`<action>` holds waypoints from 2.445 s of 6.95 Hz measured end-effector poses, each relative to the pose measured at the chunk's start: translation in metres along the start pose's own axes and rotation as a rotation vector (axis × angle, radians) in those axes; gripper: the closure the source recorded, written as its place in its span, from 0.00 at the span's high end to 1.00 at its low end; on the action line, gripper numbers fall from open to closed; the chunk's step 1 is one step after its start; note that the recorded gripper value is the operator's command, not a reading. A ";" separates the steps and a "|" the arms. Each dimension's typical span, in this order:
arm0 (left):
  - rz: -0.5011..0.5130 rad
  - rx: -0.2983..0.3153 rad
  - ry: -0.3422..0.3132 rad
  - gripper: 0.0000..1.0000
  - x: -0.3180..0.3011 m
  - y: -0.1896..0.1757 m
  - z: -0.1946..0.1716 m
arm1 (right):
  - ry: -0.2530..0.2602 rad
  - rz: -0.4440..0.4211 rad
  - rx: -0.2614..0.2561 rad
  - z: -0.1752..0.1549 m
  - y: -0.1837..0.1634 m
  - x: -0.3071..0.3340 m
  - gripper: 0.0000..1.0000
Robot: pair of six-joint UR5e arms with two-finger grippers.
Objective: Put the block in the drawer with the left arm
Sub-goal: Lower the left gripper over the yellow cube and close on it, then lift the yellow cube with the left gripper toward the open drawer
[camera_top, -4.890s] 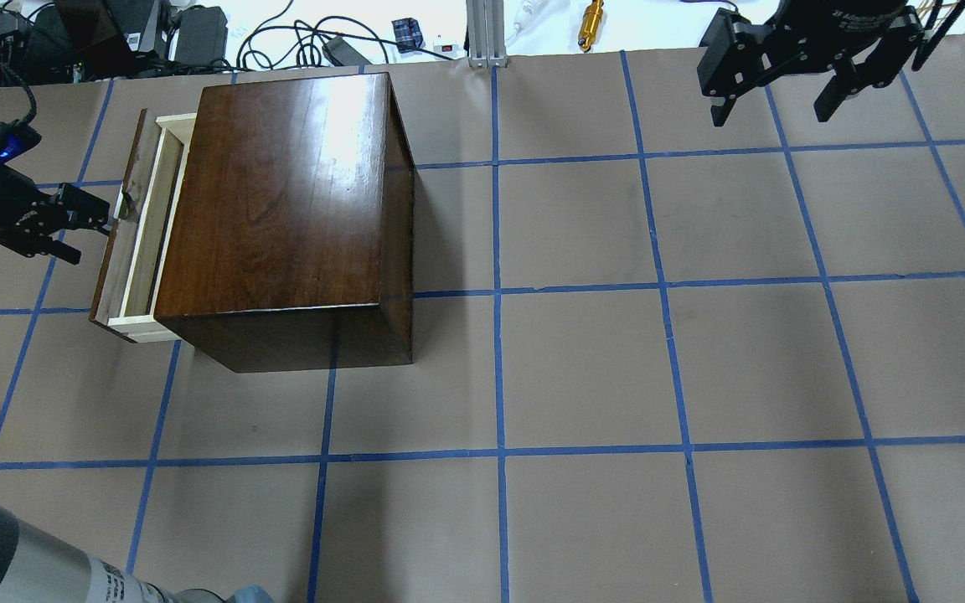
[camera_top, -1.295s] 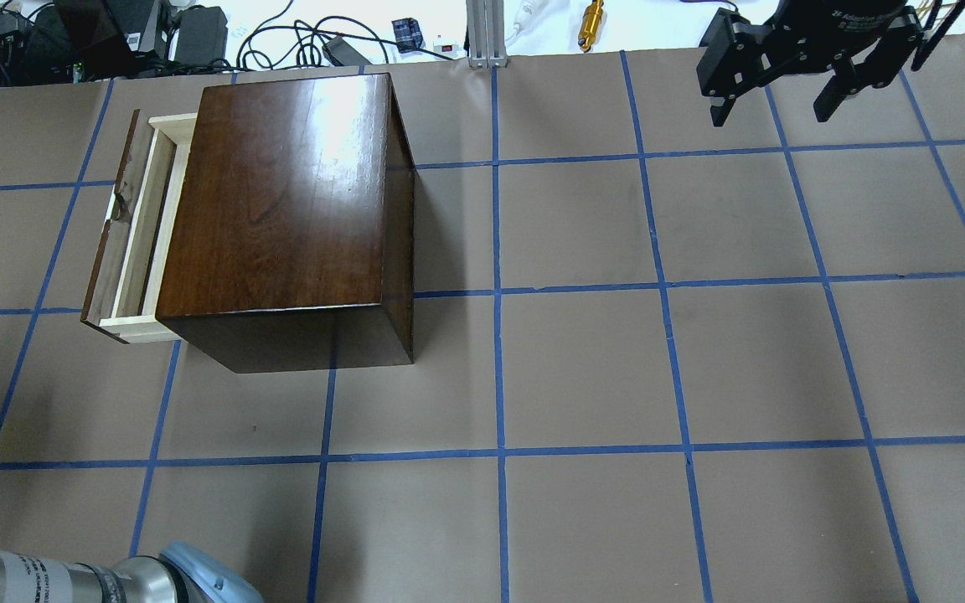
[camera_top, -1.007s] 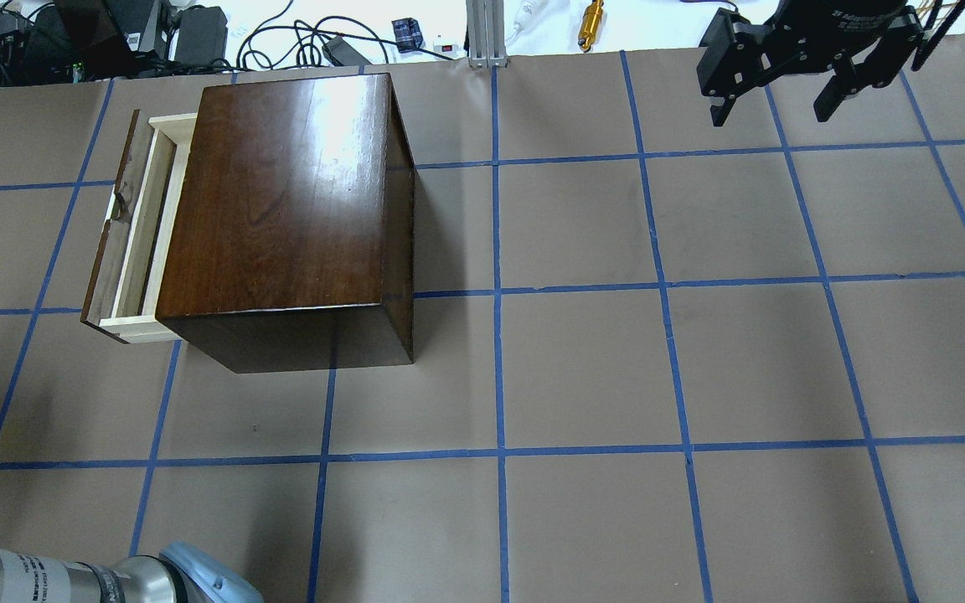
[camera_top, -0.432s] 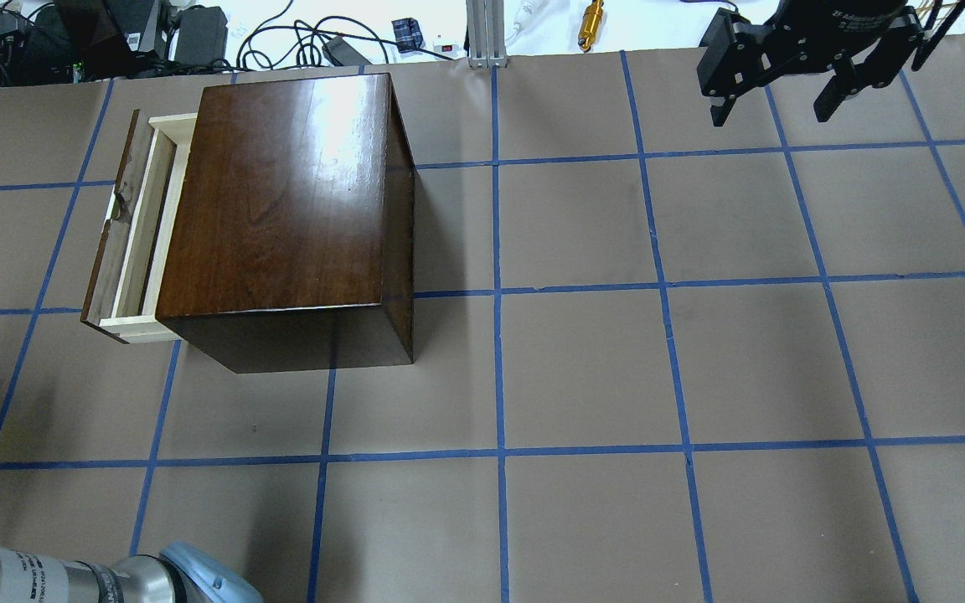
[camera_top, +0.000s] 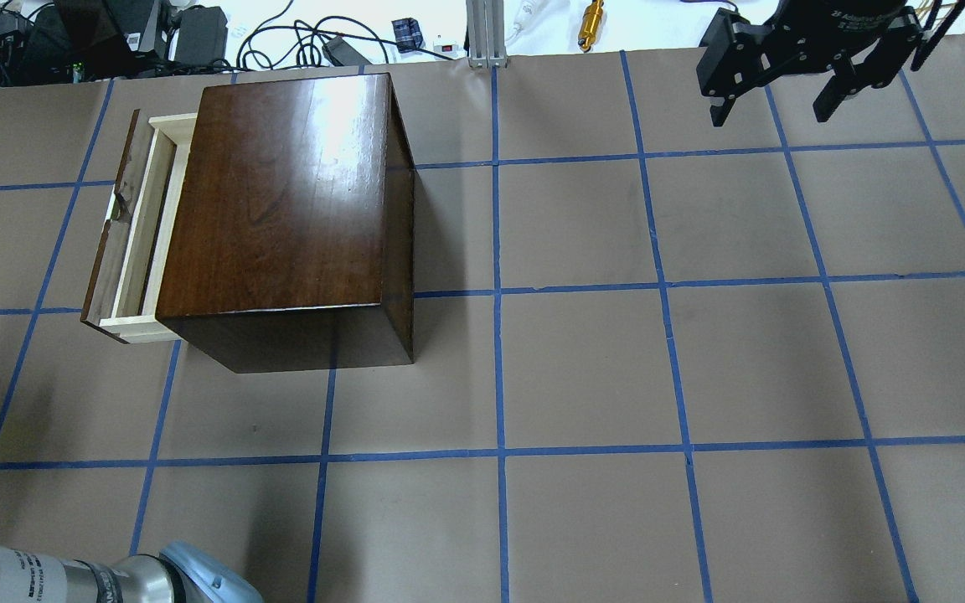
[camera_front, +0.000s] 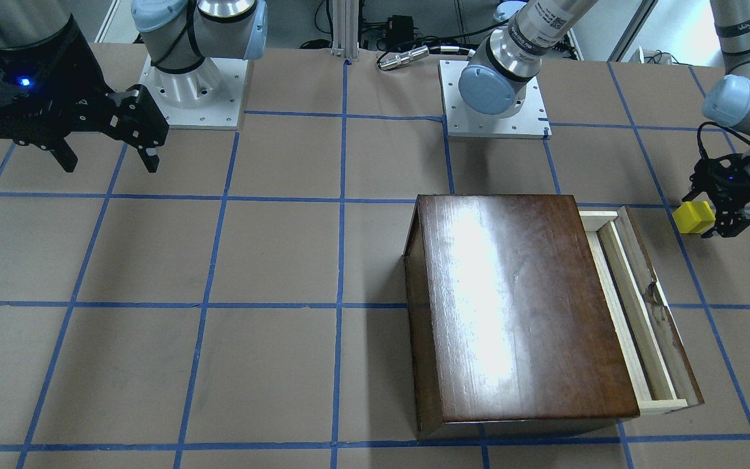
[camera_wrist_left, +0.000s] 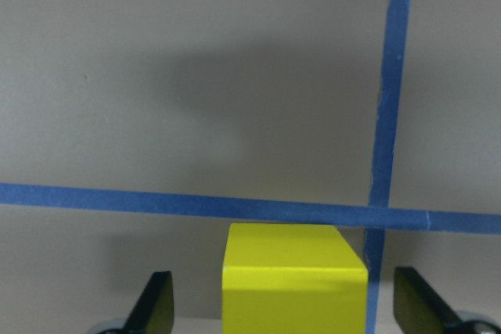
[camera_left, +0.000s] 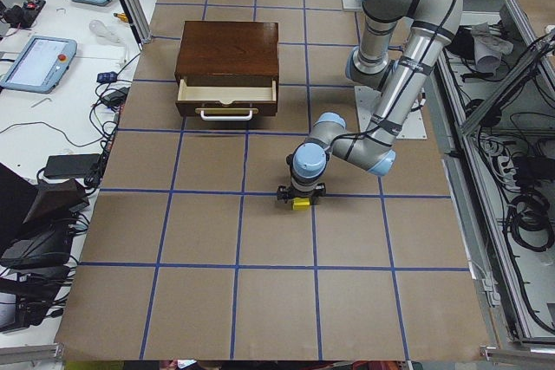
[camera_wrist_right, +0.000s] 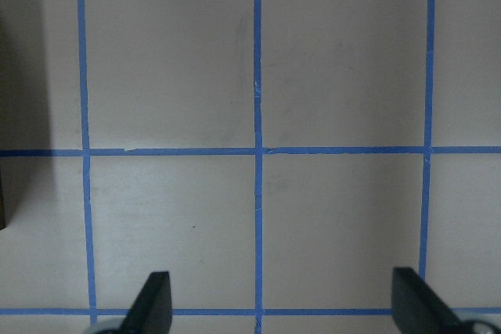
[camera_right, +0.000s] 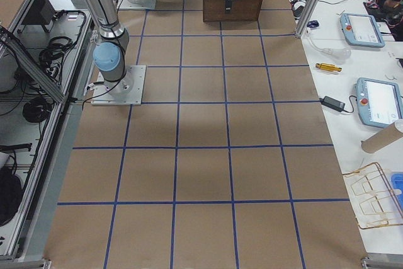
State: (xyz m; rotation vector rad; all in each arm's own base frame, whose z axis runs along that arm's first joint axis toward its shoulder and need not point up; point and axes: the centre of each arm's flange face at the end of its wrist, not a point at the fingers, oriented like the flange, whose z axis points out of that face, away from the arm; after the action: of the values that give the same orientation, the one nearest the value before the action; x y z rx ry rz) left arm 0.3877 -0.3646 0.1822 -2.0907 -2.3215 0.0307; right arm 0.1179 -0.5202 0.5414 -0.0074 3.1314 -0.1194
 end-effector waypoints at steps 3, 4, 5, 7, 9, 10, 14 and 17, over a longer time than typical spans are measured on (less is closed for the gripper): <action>-0.008 0.002 0.002 0.82 -0.001 0.001 0.007 | 0.000 0.000 0.001 0.000 0.000 0.000 1.00; -0.006 0.004 0.001 0.71 -0.001 0.000 0.007 | 0.001 0.000 0.001 0.000 0.000 0.000 1.00; -0.001 0.006 -0.001 0.65 -0.001 0.000 0.008 | 0.001 0.000 0.000 0.000 0.000 0.000 1.00; 0.003 0.008 0.000 0.41 -0.001 0.000 0.008 | 0.001 0.000 0.000 0.000 0.000 0.000 1.00; 0.003 0.009 0.002 0.18 -0.001 0.000 0.008 | 0.000 0.000 0.000 0.000 0.000 0.000 1.00; 0.003 0.010 0.000 0.00 -0.001 0.000 0.008 | 0.001 0.000 0.000 0.000 0.000 0.000 1.00; 0.003 -0.006 -0.009 0.00 -0.002 -0.001 -0.011 | 0.001 0.000 0.000 0.000 0.000 0.000 1.00; 0.004 0.036 -0.025 0.00 -0.026 -0.025 -0.076 | 0.000 0.000 0.000 0.000 0.000 0.000 1.00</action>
State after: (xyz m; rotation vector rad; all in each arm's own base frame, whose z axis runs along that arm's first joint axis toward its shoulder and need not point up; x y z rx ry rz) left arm 0.3671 -0.3930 0.2590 -2.0904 -2.3122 0.0979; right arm 0.1178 -0.5201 0.5416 -0.0070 3.1311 -0.1199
